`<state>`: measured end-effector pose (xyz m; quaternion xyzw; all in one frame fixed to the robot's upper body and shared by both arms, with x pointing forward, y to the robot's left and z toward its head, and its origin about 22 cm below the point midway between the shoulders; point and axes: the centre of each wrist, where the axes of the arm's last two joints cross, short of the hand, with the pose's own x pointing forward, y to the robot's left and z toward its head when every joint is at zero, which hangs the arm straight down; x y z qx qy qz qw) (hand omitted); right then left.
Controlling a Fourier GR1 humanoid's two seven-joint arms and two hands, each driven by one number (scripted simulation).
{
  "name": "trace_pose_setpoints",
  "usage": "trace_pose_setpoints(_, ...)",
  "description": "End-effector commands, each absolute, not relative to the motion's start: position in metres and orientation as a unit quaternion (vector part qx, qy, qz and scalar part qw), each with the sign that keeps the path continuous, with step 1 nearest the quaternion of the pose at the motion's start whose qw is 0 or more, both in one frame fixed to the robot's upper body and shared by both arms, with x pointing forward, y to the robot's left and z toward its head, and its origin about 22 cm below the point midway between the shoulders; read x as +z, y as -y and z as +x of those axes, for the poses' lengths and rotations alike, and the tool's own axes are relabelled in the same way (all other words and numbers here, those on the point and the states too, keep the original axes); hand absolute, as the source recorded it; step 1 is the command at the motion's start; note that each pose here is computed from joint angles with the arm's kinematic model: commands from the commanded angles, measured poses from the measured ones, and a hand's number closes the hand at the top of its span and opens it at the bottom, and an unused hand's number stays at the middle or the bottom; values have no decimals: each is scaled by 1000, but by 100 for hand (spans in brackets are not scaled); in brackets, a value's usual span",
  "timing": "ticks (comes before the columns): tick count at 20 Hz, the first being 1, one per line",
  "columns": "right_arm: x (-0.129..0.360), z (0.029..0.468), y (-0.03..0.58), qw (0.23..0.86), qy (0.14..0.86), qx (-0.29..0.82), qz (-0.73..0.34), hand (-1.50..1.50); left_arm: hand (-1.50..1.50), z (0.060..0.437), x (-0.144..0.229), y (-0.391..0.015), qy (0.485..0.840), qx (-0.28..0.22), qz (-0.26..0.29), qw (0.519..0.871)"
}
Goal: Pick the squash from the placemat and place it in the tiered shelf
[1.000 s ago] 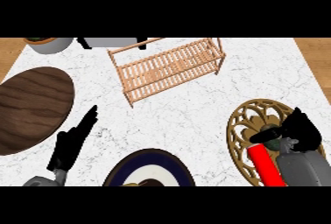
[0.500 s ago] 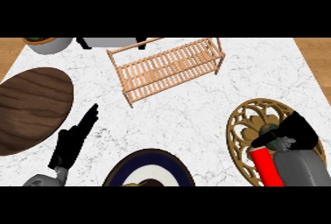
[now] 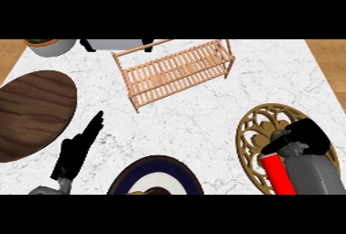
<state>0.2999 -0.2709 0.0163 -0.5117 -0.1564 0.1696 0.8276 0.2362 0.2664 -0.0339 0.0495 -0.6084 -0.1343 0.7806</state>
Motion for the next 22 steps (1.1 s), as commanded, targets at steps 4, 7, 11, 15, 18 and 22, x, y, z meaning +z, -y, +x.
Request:
trace_pose_setpoints(4, -14, 310, 255, 818, 126, 166, -536, 150, 0, 235, -38, -266, 609, -132, 54, 780)
trace_pose_setpoints(7, 2, 300, 255, 804, 113, 156, -563, 150, 0, 231, -37, -256, 606, -135, 60, 782)
trace_pose_setpoints(11, 20, 318, 238, 776, 181, 217, -563, 150, 0, 232, -41, -254, 609, -135, 50, 780)
trace_pose_setpoints(15, 36, 311, 188, 684, 376, 446, -438, 150, 0, 242, -40, -256, 609, -150, 34, 778)
trace_pose_setpoints(18, 52, 304, 188, 621, 446, 519, -381, 150, 0, 241, -33, -266, 609, -141, 50, 779)
trace_pose_setpoints(22, 90, 288, 208, 589, 504, 500, -386, 150, 0, 238, -33, -250, 607, -125, 49, 783)
